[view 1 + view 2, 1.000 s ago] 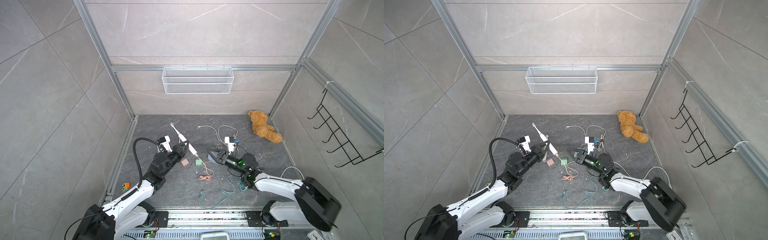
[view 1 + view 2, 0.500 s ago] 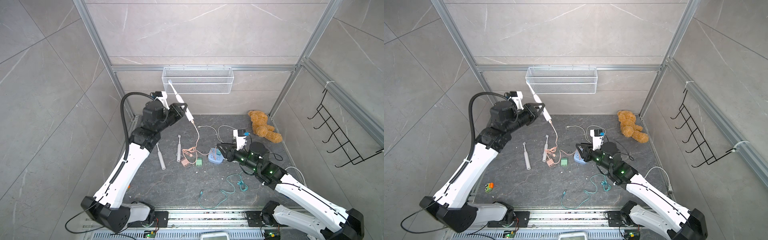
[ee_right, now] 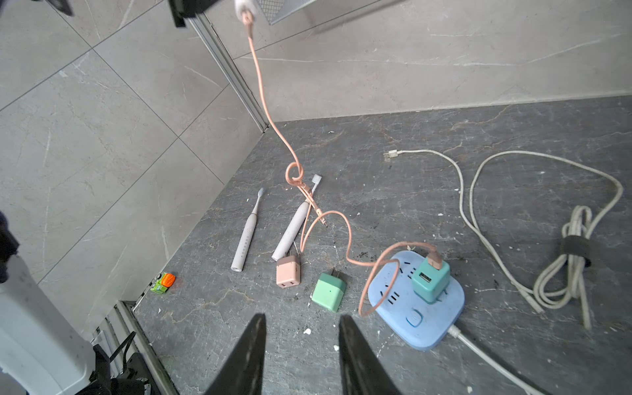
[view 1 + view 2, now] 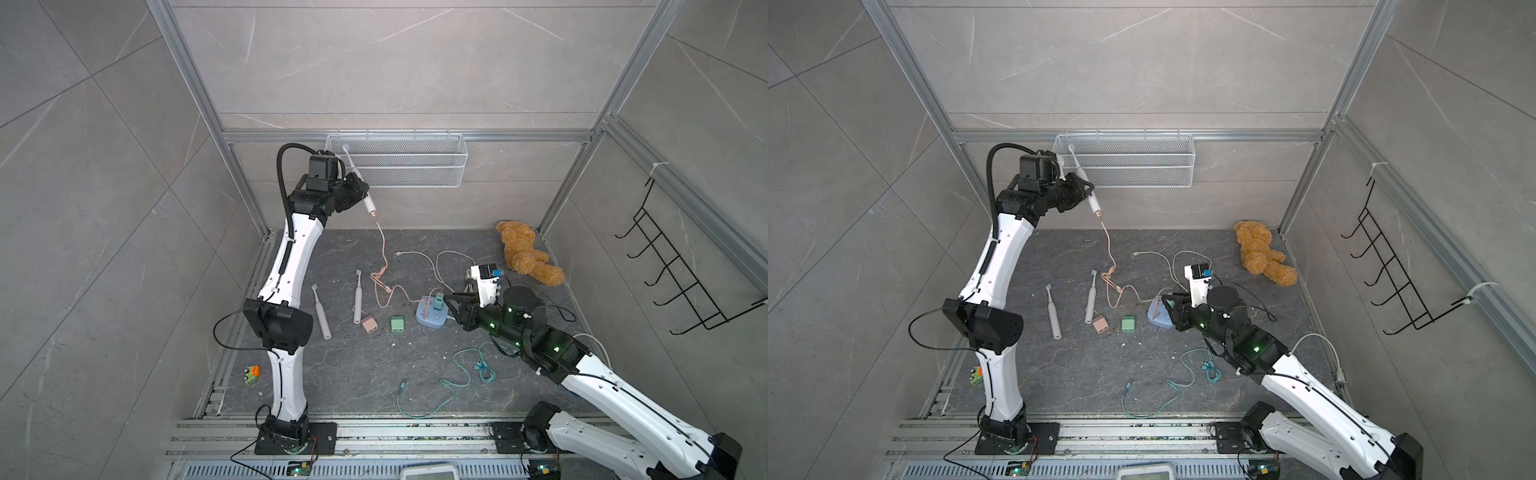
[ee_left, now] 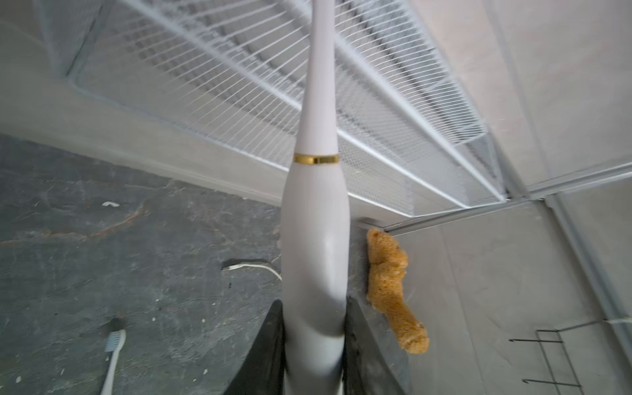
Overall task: Charge the electric toothbrush
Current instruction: Place the electric toothbrush at the center of the board.
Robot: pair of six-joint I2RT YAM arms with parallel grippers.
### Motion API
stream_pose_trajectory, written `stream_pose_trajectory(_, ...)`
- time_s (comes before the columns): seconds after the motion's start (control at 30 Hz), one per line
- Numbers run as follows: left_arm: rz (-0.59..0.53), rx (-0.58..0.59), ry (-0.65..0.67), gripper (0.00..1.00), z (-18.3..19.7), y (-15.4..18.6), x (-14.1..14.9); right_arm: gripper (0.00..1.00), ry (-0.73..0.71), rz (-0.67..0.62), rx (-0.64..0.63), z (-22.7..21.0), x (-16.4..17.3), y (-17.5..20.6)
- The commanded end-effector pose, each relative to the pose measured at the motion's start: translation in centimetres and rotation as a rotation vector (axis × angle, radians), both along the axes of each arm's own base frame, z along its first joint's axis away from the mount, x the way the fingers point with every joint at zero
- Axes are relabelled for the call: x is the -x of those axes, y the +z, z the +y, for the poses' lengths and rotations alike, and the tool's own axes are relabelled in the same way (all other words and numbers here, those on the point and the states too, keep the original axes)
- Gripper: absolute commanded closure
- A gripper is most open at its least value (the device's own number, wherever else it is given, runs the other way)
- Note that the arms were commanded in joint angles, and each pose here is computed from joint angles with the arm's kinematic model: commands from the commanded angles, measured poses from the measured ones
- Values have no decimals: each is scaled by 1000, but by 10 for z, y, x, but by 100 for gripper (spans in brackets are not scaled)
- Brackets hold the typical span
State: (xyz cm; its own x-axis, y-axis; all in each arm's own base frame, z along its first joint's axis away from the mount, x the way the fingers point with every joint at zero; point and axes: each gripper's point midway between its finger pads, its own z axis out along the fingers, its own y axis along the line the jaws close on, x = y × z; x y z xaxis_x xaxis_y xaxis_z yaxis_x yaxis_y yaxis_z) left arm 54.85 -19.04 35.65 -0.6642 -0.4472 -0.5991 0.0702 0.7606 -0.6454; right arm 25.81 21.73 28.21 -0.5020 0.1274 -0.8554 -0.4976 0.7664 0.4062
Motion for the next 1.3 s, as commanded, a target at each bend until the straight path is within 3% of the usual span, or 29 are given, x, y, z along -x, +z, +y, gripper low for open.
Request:
stream_pose_trajectory(0.0,64,-40,-46,100,-8,-32,-1,62,-18,-20,37,-9,2,4)
stream_pose_trajectory(0.27,172,-102,-71,100,-42,-117,-6,62,-27,1,63,-10,0,-12)
stream_pose_trajectory(0.33,220,-72,-84,100,-53,-134,-4,62,-24,8,63,-8,-1,-14)
stream_pose_trajectory(0.5,315,-77,38,100,-42,-178,-6,63,-4,26,54,-2,-2,-19)
stream_pose_trajectory(0.63,372,-8,113,100,-41,-207,-6,62,-6,47,54,-1,-2,-29)
stream_pose_trajectory(0.8,455,14,134,100,-46,-240,-10,62,-16,71,47,-1,-3,-37)
stream_pose_trajectory(0.83,494,-3,137,100,-47,-264,-12,62,-18,75,48,-1,-3,-38)
stream_pose_trajectory(1.13,593,-36,71,100,-64,-305,-9,62,-127,168,124,-14,-15,-65)
stream_pose_trajectory(1.27,630,-56,57,87,-65,-321,-3,61,-141,194,137,-15,-16,-72)
